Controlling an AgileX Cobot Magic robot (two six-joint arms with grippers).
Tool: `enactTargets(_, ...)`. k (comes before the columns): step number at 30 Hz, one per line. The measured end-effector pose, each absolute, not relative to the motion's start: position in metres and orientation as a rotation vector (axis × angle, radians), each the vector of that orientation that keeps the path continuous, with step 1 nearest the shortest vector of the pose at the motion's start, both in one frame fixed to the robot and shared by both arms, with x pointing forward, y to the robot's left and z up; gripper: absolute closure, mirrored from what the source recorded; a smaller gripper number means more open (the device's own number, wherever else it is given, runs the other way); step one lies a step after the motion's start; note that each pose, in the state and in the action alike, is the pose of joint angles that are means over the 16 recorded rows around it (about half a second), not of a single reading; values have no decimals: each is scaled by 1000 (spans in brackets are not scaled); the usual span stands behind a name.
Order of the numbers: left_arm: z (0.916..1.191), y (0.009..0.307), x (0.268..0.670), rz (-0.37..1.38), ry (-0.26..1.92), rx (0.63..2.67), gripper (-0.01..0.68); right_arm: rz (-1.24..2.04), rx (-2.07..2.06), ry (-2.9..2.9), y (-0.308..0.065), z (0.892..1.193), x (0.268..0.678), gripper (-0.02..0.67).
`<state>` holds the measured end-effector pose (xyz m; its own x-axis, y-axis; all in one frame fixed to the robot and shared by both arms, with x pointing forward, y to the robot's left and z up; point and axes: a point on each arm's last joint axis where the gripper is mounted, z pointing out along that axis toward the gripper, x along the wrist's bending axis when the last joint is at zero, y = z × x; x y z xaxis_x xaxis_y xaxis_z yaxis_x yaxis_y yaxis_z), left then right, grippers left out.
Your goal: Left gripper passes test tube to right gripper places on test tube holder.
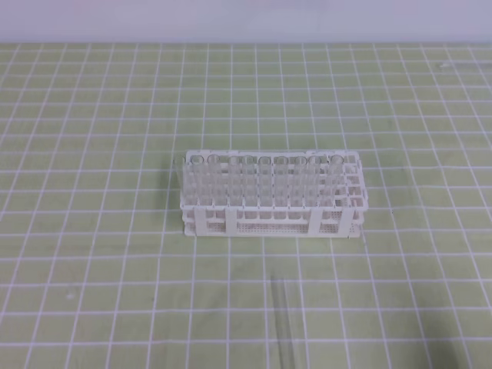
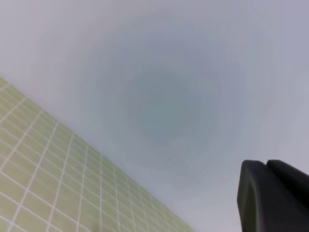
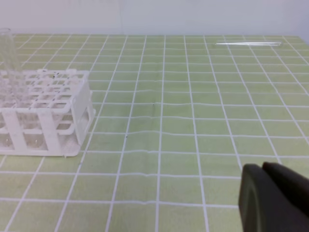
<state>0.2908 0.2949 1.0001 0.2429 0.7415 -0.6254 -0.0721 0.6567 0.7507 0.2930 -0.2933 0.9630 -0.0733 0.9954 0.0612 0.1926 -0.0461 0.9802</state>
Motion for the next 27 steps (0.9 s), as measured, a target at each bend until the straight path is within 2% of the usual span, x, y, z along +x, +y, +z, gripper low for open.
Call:
enactTargets(5,1015,291,289,567,1251,756,675,1212,1353,1384,-293,963,293,666)
enactTargets(8,1030,287,289,561,1291,884,675,1212,1353,1384,-293,963,293,666)
enactTargets(16,1079,269,302,523,1337,1467,675,1212,1353,1384,-293,963,293,666)
enactTargets(21,1095,250,333,357,1309,1842,675,1212,1353,1384,-293,963,293,666)
enactTargets(27,1092,225,373,120,1264,2115,675,1212,1353,1384,-293,963,293,666)
